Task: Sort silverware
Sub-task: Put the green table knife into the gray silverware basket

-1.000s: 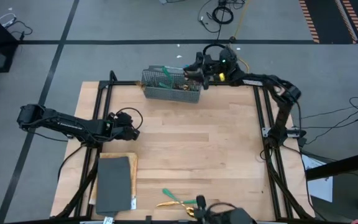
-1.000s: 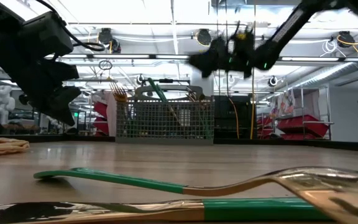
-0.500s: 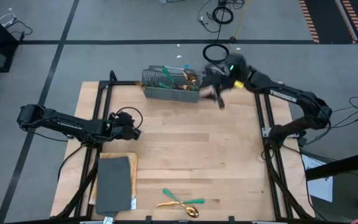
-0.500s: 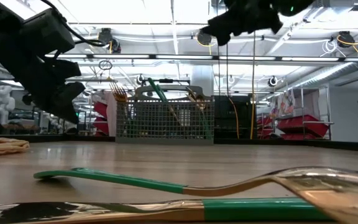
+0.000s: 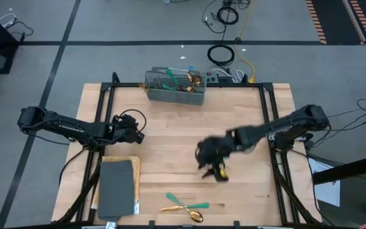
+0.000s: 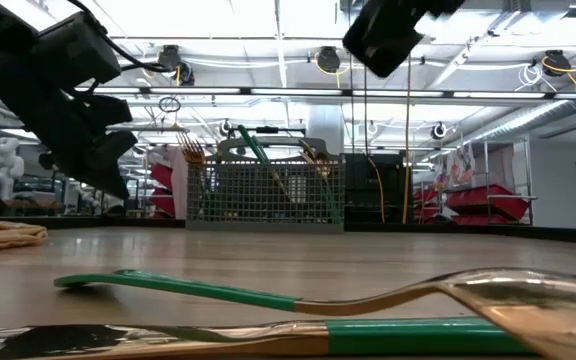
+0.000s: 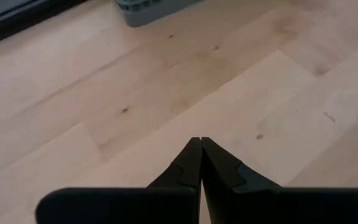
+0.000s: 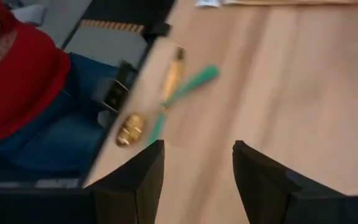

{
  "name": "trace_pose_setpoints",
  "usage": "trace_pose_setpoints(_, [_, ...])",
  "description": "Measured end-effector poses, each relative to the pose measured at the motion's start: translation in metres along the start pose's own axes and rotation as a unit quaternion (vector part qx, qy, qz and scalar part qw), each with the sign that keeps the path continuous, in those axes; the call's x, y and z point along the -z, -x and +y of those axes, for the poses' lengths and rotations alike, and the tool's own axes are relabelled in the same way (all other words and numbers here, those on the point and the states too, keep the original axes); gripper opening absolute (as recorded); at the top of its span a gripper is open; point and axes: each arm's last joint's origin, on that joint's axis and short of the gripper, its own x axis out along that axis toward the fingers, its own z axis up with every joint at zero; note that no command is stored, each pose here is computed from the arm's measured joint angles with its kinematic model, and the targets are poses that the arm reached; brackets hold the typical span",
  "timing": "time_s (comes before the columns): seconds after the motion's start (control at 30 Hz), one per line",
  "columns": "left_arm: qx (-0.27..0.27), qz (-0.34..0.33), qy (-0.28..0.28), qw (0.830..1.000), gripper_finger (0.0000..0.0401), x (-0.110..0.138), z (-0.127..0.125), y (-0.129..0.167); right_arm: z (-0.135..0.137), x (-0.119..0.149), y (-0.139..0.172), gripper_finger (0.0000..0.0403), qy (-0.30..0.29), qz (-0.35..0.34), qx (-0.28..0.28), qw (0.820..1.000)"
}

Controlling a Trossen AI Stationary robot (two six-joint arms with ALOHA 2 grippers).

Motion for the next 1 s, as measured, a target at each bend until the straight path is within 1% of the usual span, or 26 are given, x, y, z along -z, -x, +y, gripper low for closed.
trace_pose_setpoints(0.1, [0.009, 0.010, -0.002, 1.000, 0.0011, 0.001, 0.000, 0.000, 0.023, 0.001, -0.028, 0.0176, -0.005, -0.008, -0.015, 1.000])
trace_pose_setpoints(0.2, [0.017, 0.018, -0.002, 1.000, 0.0011, 0.001, -0.001, 0.000, 0.035, 0.004, -0.053, 0.0176, -0.014, -0.008, -0.031, 0.999])
trace_pose_setpoints(0.27, [0.023, 0.020, 0.000, 1.000, 0.0011, 0.001, -0.002, 0.000, 0.038, 0.004, -0.069, 0.0176, -0.030, -0.001, -0.036, 0.999])
trace_pose_setpoints(0.4, [0.042, 0.029, 0.002, 0.999, 0.0011, 0.001, -0.003, 0.000, 0.036, 0.003, -0.102, 0.0176, -0.060, 0.032, -0.031, 0.997])
trace_pose_setpoints(0.6, [0.063, 0.047, -0.010, 0.997, 0.0011, 0.002, -0.005, 0.000, 0.050, 0.005, -0.149, 0.0176, -0.069, 0.084, -0.035, 0.993])
trace_pose_setpoints(0.83, [0.068, 0.052, -0.013, 0.996, 0.0011, 0.002, -0.005, 0.000, 0.067, -0.006, -0.184, 0.0176, -0.068, 0.077, -0.031, 0.994])
trace_pose_setpoints(1.0, [0.072, 0.054, -0.025, 0.996, 0.0011, 0.002, -0.005, 0.000, 0.065, -0.007, -0.197, 0.0176, -0.068, 0.082, 0.002, 0.994])
